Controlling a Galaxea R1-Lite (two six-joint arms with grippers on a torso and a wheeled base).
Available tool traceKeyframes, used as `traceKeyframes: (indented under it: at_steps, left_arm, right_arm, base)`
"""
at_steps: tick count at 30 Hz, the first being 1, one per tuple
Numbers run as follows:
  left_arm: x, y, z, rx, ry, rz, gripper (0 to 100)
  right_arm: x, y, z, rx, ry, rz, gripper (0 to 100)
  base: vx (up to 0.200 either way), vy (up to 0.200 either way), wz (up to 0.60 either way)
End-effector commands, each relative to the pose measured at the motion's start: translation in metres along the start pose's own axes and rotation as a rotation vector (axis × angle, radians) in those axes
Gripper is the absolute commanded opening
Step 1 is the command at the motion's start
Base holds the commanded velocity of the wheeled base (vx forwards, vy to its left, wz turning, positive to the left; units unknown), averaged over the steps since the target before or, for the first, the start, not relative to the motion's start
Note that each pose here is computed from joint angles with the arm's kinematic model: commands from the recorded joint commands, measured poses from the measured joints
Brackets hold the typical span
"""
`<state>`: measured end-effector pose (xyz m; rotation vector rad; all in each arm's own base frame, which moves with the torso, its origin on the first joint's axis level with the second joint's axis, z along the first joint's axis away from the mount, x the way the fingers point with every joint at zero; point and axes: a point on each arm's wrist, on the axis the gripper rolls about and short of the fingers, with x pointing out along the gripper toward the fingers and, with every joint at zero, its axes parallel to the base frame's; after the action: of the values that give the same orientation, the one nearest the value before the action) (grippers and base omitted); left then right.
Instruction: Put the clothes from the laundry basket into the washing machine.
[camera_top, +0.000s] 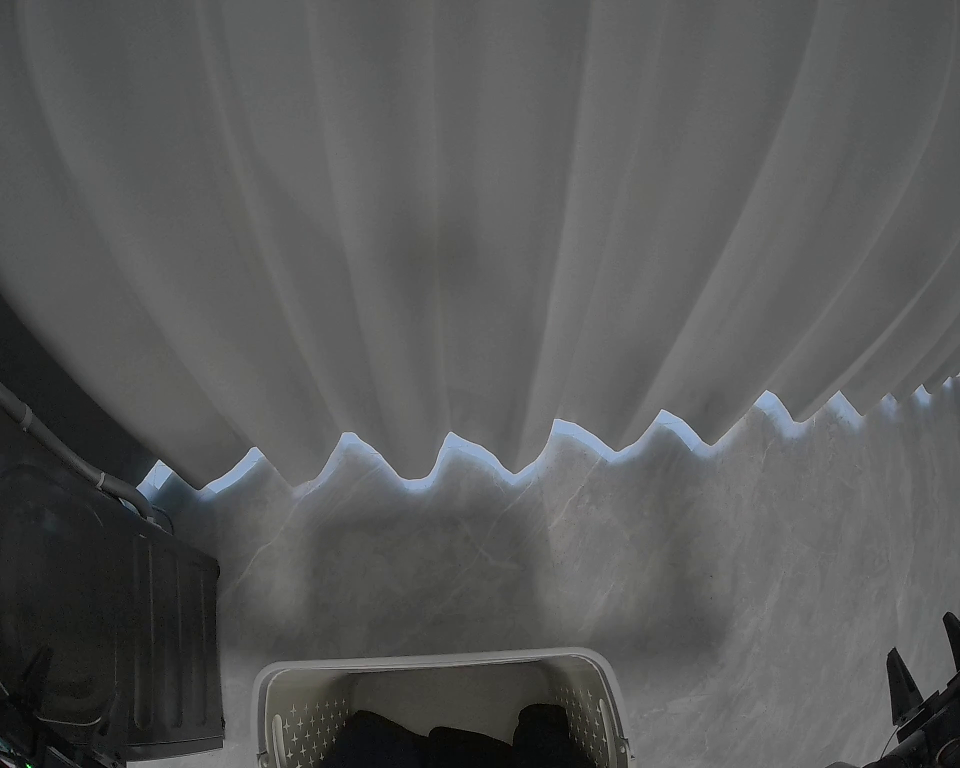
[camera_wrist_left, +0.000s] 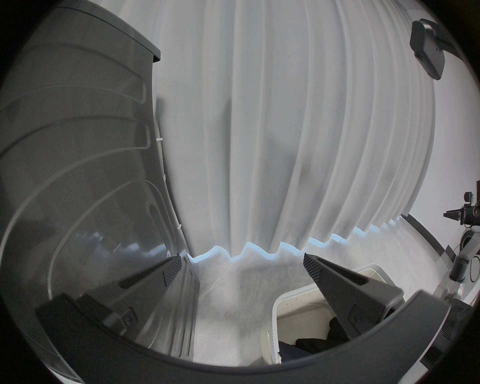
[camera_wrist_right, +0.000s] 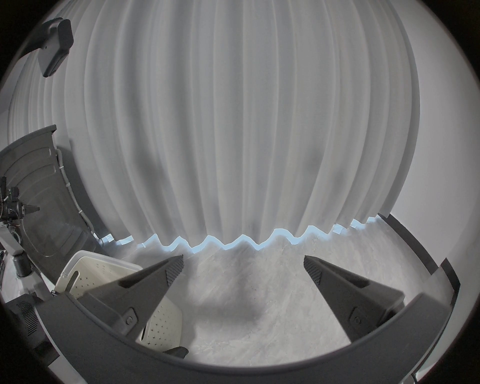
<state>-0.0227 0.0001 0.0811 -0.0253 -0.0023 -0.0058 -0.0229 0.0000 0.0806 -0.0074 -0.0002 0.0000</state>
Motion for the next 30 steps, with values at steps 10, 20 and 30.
traceKeyframes:
  at_steps: [10, 20, 30]
  left_arm:
    - [0.0001, 0.0001, -0.0052, -0.001, 0.002, 0.0, 100]
    - [0.0001, 0.0001, -0.0052, -0.001, 0.002, 0.0, 100]
    - [0.0001, 0.0001, -0.0052, 0.001, 0.002, 0.0, 100]
  right_arm:
    - [0.0, 0.0, -0.0049, 0.0, 0.0, 0.0, 100]
    - [0.0, 0.0, -0.0049, 0.0, 0.0, 0.0, 100]
    - [0.0, 0.0, -0.0049, 0.0, 0.0, 0.0, 100]
  base:
    - [0.0, 0.0, 0.0]
    - [0.0, 0.0, 0.0]
    - [-0.04, 0.0, 0.0]
